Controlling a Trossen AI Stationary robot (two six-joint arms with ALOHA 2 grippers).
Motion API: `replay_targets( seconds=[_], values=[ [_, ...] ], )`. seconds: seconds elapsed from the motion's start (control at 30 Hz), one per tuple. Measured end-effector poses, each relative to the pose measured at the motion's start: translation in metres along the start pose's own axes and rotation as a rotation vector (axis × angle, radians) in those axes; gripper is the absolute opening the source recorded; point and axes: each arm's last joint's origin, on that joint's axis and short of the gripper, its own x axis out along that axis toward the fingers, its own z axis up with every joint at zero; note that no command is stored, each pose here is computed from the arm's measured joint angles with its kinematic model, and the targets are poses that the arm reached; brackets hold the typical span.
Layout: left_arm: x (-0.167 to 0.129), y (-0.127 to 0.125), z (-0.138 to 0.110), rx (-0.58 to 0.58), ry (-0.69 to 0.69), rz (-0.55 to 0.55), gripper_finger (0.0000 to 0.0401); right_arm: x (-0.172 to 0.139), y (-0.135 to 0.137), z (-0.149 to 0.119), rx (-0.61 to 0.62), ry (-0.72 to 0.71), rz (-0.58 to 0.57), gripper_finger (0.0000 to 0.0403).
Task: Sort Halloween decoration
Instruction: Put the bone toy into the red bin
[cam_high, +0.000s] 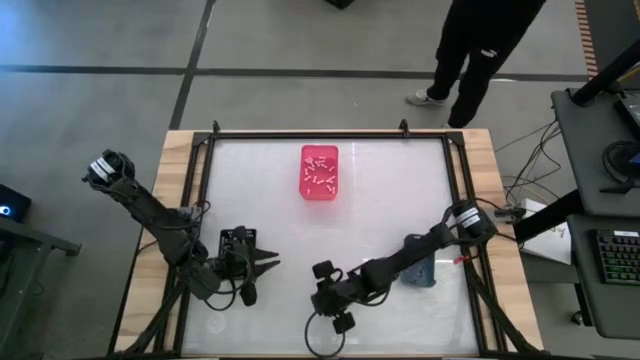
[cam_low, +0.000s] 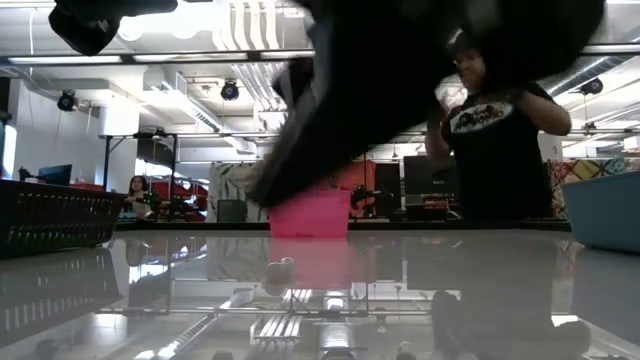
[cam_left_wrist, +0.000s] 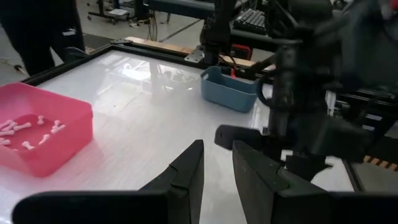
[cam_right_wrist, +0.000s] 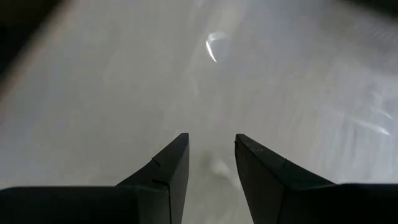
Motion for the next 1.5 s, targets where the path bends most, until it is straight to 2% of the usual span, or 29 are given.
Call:
replay_targets(
  seconds=[0.1, 0.33, 0.5, 0.97, 1.2, 1.5],
  values=[
    [0.0, 0.0, 0.0, -0.002, -0.004, 0.004, 0.0068, 0.007, 0.0, -0.01, -0.002, 0.069, -0.049, 0.0123],
    [0.0, 0.0, 0.0, -0.006, -0.006, 0.002, 0.0068, 0.01, -0.011, -0.012, 0.002, 0.08, -0.066, 0.0123],
    [0.0, 0.0, 0.0, -0.006, -0.006, 0.002, 0.0068, 0.012, -0.016, -0.014, 0.012, 0.084, -0.015, 0.0123],
    [0.0, 0.0, 0.0, -0.007, -0.005, 0.0, 0.0068, 0.018, -0.021, -0.025, -0.002, 0.11, -0.001, 0.012],
    [0.0, 0.0, 0.0, -0.007, -0.005, 0.0, 0.0068, 0.018, -0.024, -0.024, -0.005, 0.089, 0.026, 0.0088],
    [0.0, 0.0, 0.001, -0.007, -0.005, 0.0, 0.0068, 0.028, -0.03, -0.03, 0.018, 0.094, 0.098, 0.0021]
  ],
)
